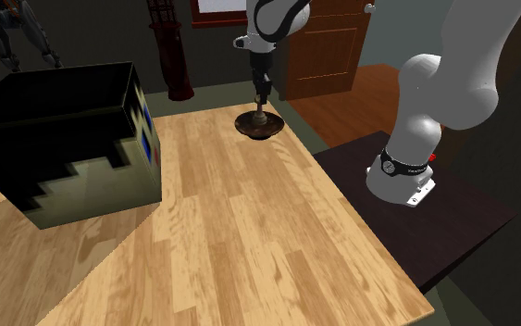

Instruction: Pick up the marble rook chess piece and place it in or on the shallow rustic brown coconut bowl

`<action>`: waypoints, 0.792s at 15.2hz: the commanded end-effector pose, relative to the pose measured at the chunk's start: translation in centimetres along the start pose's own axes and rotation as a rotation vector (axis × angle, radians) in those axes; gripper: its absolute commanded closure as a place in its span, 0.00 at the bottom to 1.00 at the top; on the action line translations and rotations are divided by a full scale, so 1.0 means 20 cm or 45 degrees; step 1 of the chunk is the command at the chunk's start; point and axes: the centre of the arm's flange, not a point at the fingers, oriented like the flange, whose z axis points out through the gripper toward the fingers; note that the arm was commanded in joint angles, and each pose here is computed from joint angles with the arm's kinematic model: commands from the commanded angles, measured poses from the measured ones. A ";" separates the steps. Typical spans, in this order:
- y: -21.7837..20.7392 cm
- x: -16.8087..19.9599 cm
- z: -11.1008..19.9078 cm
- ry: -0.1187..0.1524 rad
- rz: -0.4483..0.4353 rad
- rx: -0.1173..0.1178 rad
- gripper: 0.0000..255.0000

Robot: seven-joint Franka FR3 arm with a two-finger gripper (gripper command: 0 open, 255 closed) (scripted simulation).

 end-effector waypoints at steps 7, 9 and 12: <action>0.00 0.00 0.00 0.000 0.000 0.000 0.00; 0.00 0.00 0.00 0.000 0.000 0.000 0.00; 0.00 0.00 -0.20 0.000 0.000 0.000 0.00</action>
